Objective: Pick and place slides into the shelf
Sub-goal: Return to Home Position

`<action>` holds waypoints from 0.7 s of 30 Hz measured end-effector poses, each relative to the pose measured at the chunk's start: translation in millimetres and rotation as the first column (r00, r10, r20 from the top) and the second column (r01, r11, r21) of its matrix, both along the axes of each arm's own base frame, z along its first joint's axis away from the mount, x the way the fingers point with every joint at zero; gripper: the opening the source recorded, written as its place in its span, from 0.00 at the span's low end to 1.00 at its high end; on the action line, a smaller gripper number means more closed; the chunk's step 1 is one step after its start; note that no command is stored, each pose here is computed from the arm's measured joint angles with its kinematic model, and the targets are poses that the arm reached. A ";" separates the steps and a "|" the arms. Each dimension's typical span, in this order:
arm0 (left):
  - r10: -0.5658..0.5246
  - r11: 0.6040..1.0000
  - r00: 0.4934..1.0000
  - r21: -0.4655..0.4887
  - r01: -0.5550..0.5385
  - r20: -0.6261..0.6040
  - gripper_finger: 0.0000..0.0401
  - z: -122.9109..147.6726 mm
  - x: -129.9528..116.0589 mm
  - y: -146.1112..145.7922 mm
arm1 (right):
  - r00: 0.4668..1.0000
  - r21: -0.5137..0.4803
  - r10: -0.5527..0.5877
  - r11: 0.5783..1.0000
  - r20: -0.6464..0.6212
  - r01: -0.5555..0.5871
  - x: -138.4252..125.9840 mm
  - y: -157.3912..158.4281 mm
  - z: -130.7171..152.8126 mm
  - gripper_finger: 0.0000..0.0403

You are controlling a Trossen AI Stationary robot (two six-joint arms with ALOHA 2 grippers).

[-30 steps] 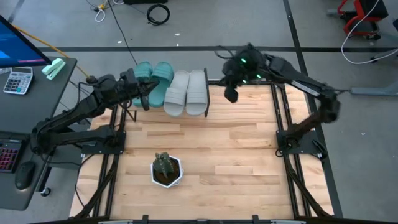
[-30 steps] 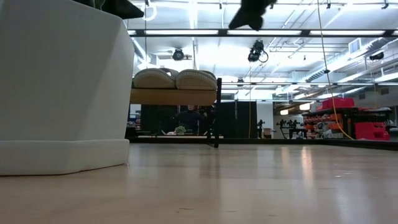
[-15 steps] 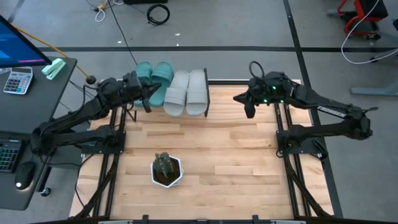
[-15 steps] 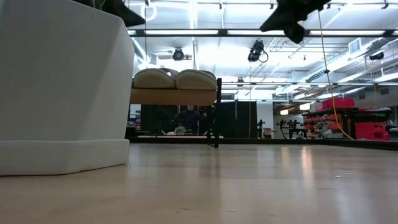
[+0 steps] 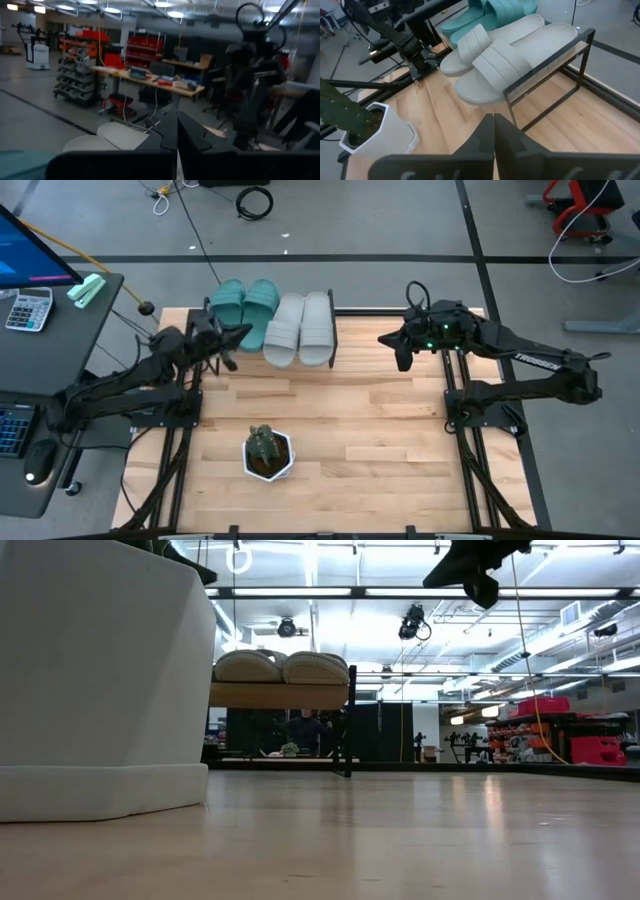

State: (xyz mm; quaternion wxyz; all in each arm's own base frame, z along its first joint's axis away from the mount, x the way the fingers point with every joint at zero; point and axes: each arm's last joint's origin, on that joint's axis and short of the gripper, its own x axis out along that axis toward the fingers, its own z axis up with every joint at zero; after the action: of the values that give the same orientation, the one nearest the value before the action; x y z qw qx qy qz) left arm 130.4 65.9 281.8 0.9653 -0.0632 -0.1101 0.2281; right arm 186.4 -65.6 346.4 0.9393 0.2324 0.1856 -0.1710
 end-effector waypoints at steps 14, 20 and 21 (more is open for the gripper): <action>-0.001 0.999 0.995 -0.052 0.006 0.100 0.01 -28.3 -28.1 -36.1 | 1.000 0.033 -0.011 0.999 -0.019 0.012 7.2 -2.7 -5.2 0.00; -0.050 0.996 0.996 -0.072 0.056 0.078 0.01 -31.0 -28.8 -46.5 | 1.000 0.042 -0.016 0.999 -0.020 0.016 8.9 -3.3 -5.9 0.00; -0.066 0.995 0.995 -0.072 0.071 0.076 0.01 -31.2 -28.6 -48.4 | 1.000 0.044 -0.016 0.999 -0.022 0.017 9.1 -3.4 -6.2 0.00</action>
State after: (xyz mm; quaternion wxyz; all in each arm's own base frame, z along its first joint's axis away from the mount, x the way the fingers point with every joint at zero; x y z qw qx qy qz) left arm 101.8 17.6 250.7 0.9649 -0.1113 -0.1347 0.1962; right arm 195.6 -69.0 340.2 0.9303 0.2529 0.1977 -0.1772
